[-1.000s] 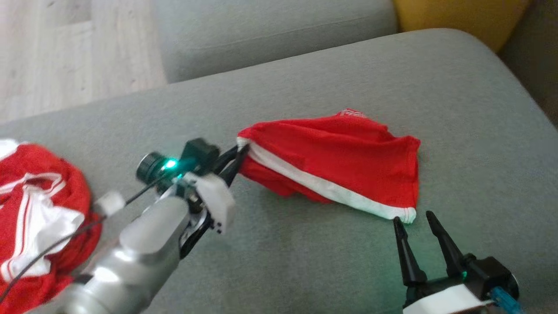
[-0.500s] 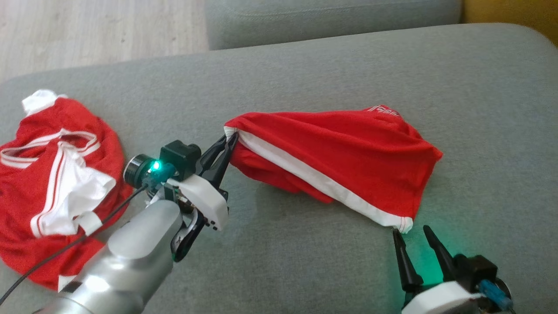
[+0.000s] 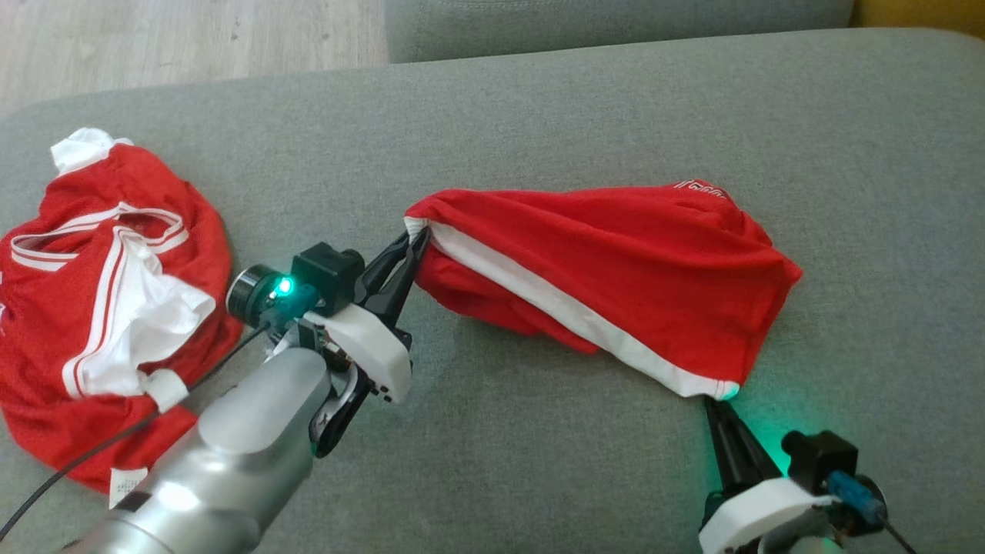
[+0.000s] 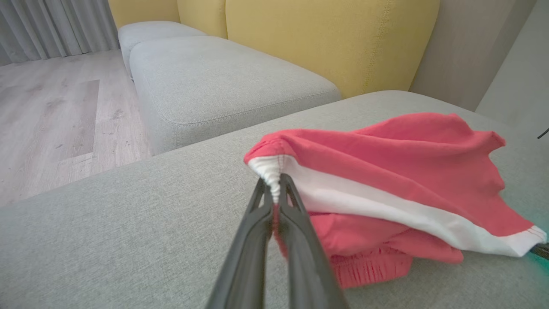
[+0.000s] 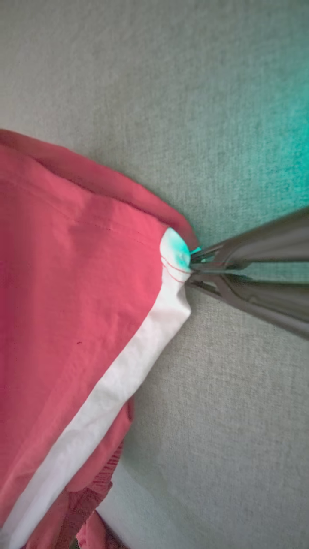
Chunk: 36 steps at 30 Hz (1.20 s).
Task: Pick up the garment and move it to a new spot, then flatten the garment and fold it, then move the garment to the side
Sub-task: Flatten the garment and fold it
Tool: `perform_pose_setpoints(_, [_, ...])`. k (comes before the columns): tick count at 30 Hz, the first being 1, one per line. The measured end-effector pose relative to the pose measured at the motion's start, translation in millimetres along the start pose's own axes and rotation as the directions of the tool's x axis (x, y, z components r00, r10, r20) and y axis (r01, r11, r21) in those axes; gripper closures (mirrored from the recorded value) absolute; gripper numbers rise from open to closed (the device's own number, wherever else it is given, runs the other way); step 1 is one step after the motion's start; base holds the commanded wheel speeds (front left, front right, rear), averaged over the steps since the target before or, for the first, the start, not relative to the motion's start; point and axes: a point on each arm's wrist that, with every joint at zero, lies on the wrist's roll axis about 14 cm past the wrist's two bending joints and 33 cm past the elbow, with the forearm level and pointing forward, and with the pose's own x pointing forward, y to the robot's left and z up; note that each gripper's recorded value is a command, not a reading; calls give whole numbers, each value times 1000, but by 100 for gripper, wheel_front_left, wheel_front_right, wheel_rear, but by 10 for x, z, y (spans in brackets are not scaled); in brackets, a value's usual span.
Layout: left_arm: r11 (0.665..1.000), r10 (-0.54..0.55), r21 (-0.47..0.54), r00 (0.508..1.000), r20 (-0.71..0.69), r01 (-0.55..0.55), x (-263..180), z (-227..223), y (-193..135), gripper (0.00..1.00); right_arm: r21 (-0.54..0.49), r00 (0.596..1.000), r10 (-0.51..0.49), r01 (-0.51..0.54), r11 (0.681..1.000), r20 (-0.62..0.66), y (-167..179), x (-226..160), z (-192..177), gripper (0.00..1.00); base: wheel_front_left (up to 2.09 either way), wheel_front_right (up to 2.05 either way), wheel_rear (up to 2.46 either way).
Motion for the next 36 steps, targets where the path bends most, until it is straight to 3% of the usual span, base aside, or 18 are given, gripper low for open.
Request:
perform_pose_setpoints(5, [1000, -12, 11, 1000, 28, 11, 22, 89, -26, 100, -4, 1000, -2, 2, 1000, 31, -10, 16, 99, 100, 0, 0, 0])
perform_pose_setpoints(14, [992, -110, 74, 982, 156, 99, 57, 532, -277, 100, -37, 939, -17, 31, 999, 344, -94, -11, 1131, 100, 0, 0, 0])
perform_pose_setpoints(18, [984, -131, 148, 972, 192, 103, 156, 758, -193, 100, -116, 876, 22, 38, 993, 481, -177, 136, 1800, 100, 0, 0, 0])
perform_pose_setpoints(21, [977, -101, 209, 958, 268, 45, 301, 1170, 44, 100, -136, 801, 53, 36, 990, 596, -265, 309, 2485, 100, 0, 0, 0])
perform_pose_setpoints(30, [920, -86, 369, 852, 517, -131, 697, 2494, 559, 100, -242, 594, 123, 125, 962, 795, -473, 610, 4289, 100, 0, 0, 0])
perform_pose_setpoints(33, [918, -101, 367, 803, 587, -153, 738, 2778, 561, 100, -287, 546, 161, 153, 945, 822, -443, 621, 4577, 100, 0, 0, 0])
perform_pose_setpoints(36, [931, -104, 337, 779, 618, -142, 725, 2818, 514, 100, -305, 548, 173, 158, 939, 818, -447, 688, 4571, 100, 0, 0, 0])
